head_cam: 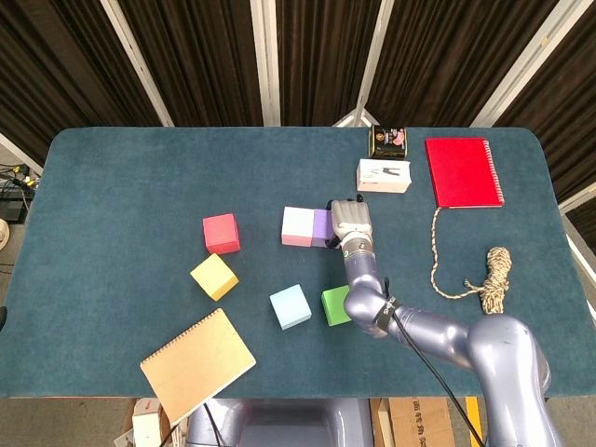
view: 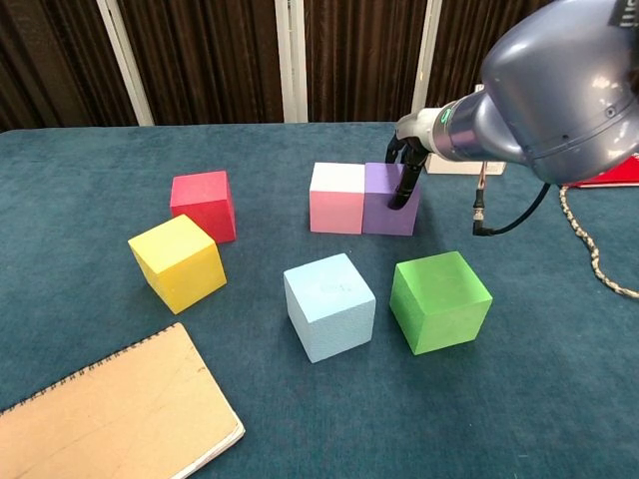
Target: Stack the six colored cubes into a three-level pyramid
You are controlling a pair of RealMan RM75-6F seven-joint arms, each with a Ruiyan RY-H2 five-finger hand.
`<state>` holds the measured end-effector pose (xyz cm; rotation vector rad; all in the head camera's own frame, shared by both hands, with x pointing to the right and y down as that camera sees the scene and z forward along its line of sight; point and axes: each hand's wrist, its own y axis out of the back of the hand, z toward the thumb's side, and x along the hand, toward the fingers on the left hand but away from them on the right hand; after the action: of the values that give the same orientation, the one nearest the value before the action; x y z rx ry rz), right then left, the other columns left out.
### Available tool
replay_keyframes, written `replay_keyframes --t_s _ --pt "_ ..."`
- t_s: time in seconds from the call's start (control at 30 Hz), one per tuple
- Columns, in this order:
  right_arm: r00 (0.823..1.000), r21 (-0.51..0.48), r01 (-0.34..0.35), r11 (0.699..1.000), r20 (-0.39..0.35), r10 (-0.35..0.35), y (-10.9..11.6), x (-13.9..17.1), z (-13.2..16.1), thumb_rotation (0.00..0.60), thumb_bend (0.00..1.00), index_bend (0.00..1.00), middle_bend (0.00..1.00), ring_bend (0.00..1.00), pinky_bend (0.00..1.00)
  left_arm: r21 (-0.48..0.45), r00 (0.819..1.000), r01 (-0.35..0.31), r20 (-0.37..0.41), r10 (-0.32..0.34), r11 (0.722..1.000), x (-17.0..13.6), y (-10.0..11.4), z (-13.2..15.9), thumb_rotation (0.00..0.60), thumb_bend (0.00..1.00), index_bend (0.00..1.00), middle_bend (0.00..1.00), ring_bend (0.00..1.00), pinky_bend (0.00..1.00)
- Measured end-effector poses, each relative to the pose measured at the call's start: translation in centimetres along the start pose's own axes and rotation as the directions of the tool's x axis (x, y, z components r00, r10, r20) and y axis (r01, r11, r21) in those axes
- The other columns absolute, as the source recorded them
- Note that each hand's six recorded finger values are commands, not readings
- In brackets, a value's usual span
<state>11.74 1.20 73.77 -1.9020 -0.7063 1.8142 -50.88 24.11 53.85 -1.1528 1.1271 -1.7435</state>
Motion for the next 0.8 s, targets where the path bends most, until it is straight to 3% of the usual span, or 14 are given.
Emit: replay_keyframes --t_s 0.5,0.8 --pt "1.0 0.003 -0.012 1.0 -0.012 0.012 -0.38 0.09 0.42 0.6 0.43 0.39 0.3 0.16 0.0 -0.002 1.0 -0.001 -0.001 0.001 1.0 -0.02 0.07 -0.06 0.6 0.36 0.09 0.0 0.0 0.03" --pt "1.0 0.016 -0.027 1.0 -0.012 0.027 -0.51 0.15 0.42 0.6 0.43 0.33 0.24 0.13 0.0 -0.001 1.0 0.0 0.0 0.0 1.0 -0.02 0.04 -0.03 0.6 0.36 0.09 0.0 0.0 0.03"
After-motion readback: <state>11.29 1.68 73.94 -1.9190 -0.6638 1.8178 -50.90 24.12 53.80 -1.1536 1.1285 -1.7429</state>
